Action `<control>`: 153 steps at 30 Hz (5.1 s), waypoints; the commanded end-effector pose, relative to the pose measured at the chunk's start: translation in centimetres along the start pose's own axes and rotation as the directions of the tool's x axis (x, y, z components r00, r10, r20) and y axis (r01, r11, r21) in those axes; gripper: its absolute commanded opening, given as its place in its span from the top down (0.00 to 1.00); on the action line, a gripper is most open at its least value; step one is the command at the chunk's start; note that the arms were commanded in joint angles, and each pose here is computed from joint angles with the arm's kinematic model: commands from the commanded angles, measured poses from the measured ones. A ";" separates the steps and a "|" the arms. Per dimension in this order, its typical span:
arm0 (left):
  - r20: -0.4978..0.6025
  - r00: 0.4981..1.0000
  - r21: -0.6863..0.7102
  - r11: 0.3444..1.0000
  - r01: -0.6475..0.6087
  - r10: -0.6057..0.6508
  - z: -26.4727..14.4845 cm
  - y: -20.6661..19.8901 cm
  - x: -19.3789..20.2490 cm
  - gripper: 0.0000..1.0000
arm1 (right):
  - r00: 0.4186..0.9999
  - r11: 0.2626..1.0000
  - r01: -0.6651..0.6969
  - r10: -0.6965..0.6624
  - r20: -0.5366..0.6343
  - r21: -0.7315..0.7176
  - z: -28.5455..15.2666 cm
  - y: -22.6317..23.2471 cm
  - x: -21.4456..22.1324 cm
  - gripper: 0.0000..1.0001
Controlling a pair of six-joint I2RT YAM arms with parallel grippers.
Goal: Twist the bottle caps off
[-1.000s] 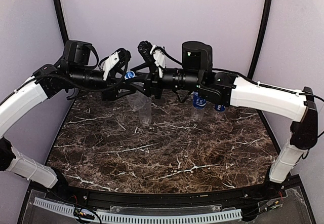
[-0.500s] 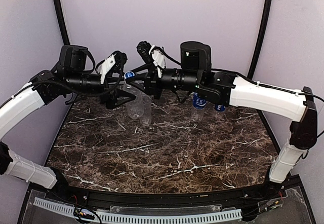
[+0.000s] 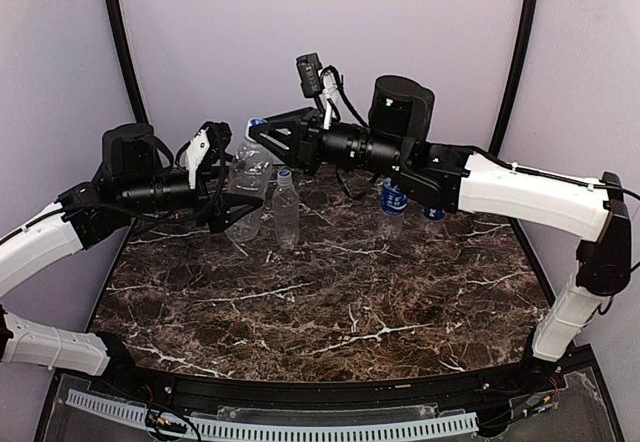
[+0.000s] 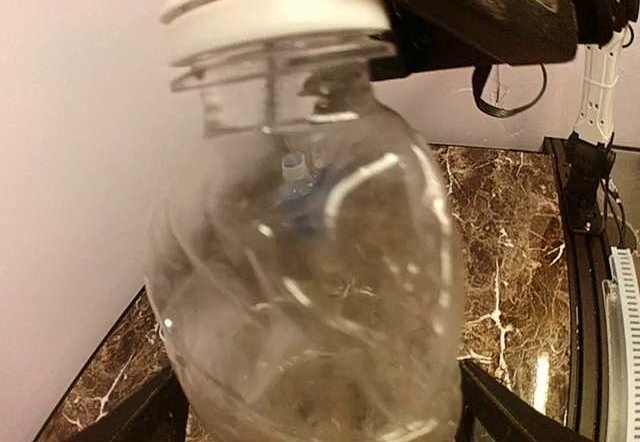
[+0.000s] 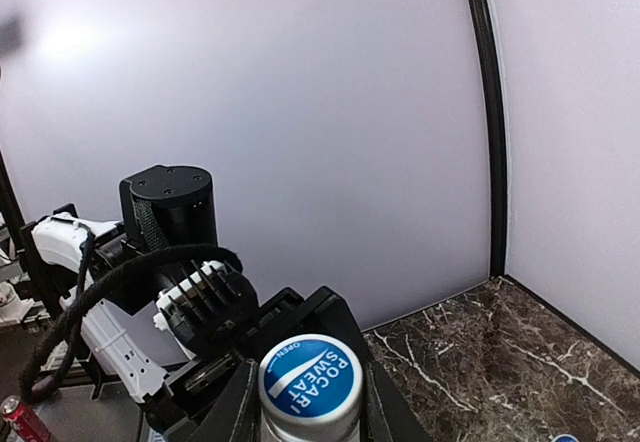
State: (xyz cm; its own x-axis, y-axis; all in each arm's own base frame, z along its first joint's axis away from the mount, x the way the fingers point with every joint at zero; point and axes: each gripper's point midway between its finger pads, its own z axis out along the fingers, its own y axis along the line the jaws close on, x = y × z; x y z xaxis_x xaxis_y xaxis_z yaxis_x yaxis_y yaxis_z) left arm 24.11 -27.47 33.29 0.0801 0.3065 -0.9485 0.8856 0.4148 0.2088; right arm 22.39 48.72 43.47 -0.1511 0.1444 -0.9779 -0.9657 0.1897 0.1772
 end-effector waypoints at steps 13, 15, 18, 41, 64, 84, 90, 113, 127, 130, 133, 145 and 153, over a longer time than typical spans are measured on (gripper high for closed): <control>0.009 0.999 -0.014 0.999 0.035 -0.035 0.3 0.4 -0.6 0.51 | 0.997 0.997 -0.079 0.079 0.006 0.003 -0.9 -0.4 -0.9 0.51; -0.020 1.000 -0.036 0.999 0.003 -0.003 0.0 0.7 0.0 0.53 | 0.996 0.996 -0.085 0.085 -0.014 0.018 -2.2 -0.9 -1.3 0.20; -0.102 0.992 -0.071 0.994 -0.088 0.081 -0.2 1.3 1.7 0.56 | 0.994 0.994 -0.106 0.104 -0.043 -0.041 -3.8 0.1 -1.9 0.01; -0.449 0.801 -0.267 0.796 -0.543 0.395 -0.5 5.5 4.8 0.62 | 0.868 0.896 -0.393 0.435 -0.239 0.206 -1.2 -3.7 4.9 0.47; -0.262 0.950 0.522 0.853 -0.011 0.173 -3.4 -12.1 7.6 0.68 | 0.893 0.834 0.176 -0.359 -0.271 -0.523 -5.2 8.7 8.3 1.00; -0.299 0.935 0.135 0.979 -0.155 0.189 -0.4 -4.9 8.0 0.71 | 0.949 0.971 0.077 -0.141 -0.282 -0.227 -2.9 6.1 2.5 0.01; -0.339 0.915 -0.101 0.959 -0.266 0.218 -0.1 -0.3 7.9 0.70 | 0.927 0.961 -0.227 0.263 -0.267 0.158 -3.0 0.1 2.5 0.16; -0.359 0.900 -0.153 0.935 -0.319 0.248 -0.3 0.8 8.1 0.69 | 0.843 0.911 -0.336 0.404 -0.355 0.239 -1.7 -1.9 7.7 0.68; -0.279 0.940 0.273 0.955 -0.119 0.197 -1.3 -7.6 8.4 0.74 | 0.871 0.940 0.092 -0.236 -0.431 -0.328 -5.1 5.7 8.0 1.00; -0.294 0.940 0.403 0.914 -0.044 0.175 -2.6 -10.3 9.3 0.77 | 0.795 0.848 0.286 -0.470 -0.383 -0.447 -6.1 7.7 9.4 1.00; -0.295 0.939 0.448 0.894 -0.030 0.179 -3.1 -11.2 9.6 0.78 | 0.712 0.765 0.419 -0.611 -0.346 -0.489 -6.1 8.1 10.4 1.00; -0.286 0.941 0.312 0.946 -0.090 0.184 -1.8 -8.5 8.7 0.80 | 0.771 0.863 0.413 -0.502 -0.392 -0.292 -4.3 6.5 7.5 0.01; -0.342 0.905 -0.188 0.925 -0.331 0.254 -0.5 1.3 7.5 0.79 | 0.940 0.989 -0.140 0.147 -0.308 0.044 -2.7 1.8 2.8 0.10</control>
State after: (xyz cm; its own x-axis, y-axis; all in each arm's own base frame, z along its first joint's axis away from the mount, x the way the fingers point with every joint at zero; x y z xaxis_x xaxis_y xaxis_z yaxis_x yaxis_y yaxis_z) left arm 20.69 -25.99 23.81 0.1081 0.6444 -0.7570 0.9012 0.2579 0.3483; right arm 15.50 47.26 37.10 0.0315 -0.3235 -0.9457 -0.9981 0.0405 -0.0471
